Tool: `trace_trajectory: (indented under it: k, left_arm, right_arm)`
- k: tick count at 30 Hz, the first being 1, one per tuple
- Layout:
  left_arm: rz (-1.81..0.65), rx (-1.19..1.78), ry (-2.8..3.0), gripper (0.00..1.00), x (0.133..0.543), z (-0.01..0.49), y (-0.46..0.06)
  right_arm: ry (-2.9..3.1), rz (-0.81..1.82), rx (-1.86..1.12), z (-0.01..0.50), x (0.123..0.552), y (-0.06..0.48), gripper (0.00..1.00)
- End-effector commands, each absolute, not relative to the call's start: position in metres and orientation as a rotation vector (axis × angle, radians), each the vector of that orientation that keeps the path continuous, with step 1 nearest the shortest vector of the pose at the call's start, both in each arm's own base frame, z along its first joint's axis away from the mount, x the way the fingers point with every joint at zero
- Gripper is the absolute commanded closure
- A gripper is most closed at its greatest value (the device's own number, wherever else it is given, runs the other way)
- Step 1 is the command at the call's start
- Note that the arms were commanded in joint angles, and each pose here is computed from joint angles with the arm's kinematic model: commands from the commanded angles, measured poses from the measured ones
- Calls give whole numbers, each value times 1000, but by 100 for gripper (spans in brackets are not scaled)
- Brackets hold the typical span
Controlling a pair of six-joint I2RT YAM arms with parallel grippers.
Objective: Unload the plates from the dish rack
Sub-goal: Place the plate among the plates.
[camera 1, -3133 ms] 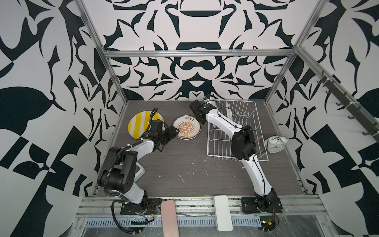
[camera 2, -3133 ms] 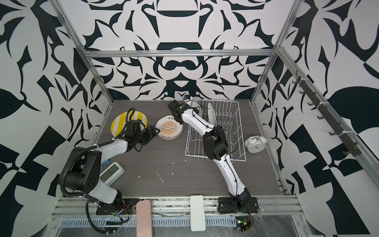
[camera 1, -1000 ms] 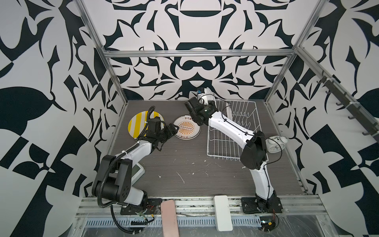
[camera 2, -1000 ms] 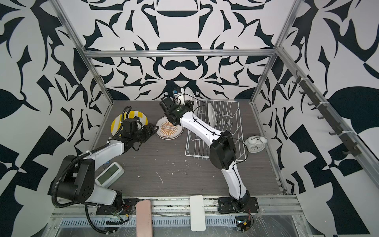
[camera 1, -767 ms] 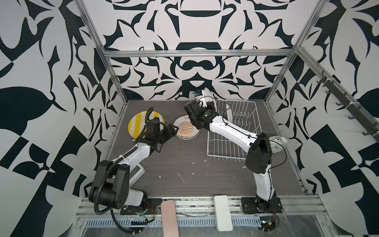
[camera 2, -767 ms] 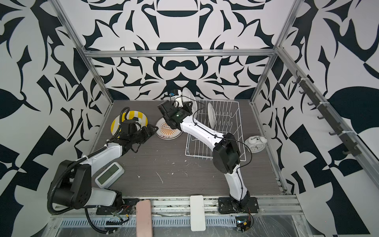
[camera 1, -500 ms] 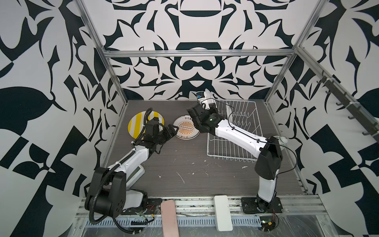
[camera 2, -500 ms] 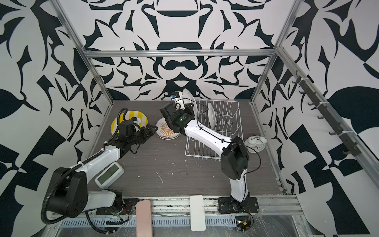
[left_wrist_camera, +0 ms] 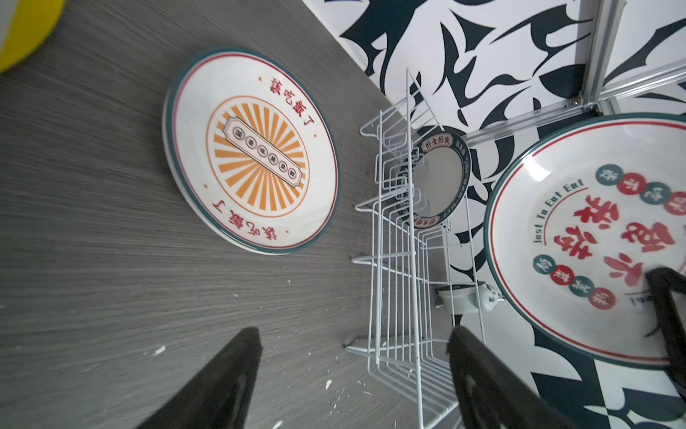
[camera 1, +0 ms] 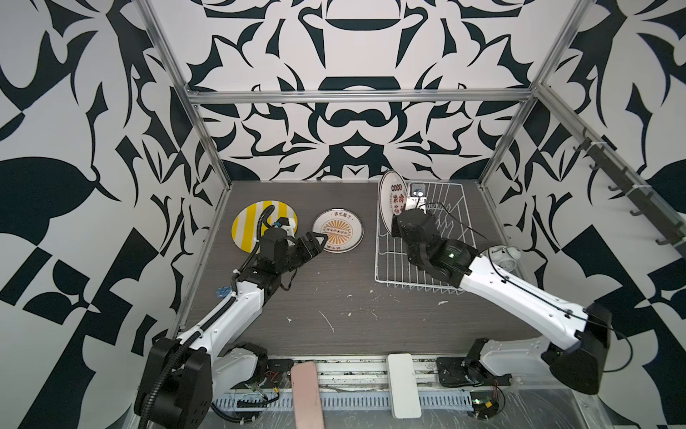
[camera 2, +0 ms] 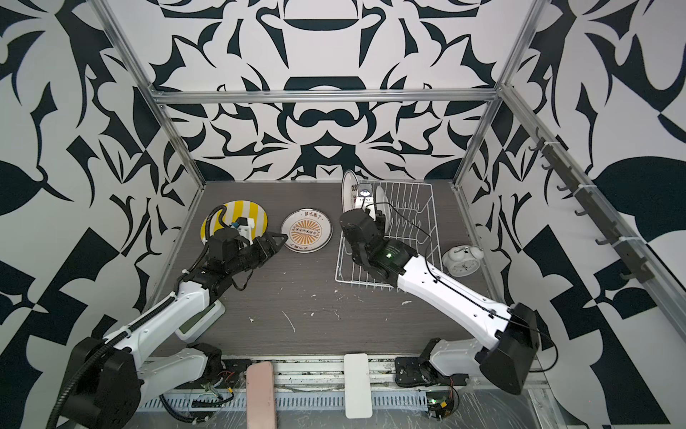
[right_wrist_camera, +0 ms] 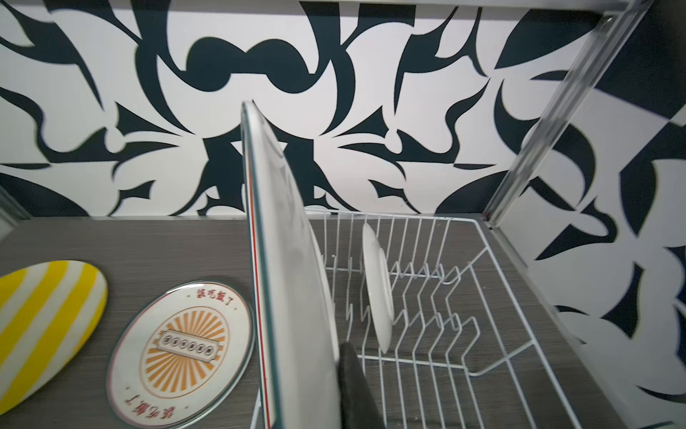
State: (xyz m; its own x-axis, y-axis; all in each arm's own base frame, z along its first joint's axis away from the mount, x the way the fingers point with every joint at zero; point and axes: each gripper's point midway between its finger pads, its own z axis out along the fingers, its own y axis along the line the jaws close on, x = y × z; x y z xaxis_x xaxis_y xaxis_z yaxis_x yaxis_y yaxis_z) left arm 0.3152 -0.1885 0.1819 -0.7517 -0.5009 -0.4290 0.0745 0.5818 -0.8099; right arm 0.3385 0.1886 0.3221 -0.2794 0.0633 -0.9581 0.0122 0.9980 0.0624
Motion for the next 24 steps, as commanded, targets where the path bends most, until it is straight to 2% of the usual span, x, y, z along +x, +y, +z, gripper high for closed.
trace_trajectory:
  k: [1, 6, 12, 19, 24]
  left_arm:
    - [-1263, -311, 2087, 16, 320, 198, -207]
    - [-1374, -237, 2021, 16, 319, 213, -236]
    - [-1452, -209, 1966, 16, 321, 228, -248]
    - [-1506, -198, 1975, 16, 328, 220, -259]
    - [-1533, -196, 1966, 16, 329, 218, -262]
  right_arm:
    - [1803, 324, 110, 341, 328, 203, 100]
    - [1824, 503, 92, 332, 315, 218, 100]
    - [1846, 602, 108, 322, 314, 228, 100]
    - [1860, 728, 147, 315, 317, 235, 100]
    - [1922, 937, 226, 300, 332, 231, 100]
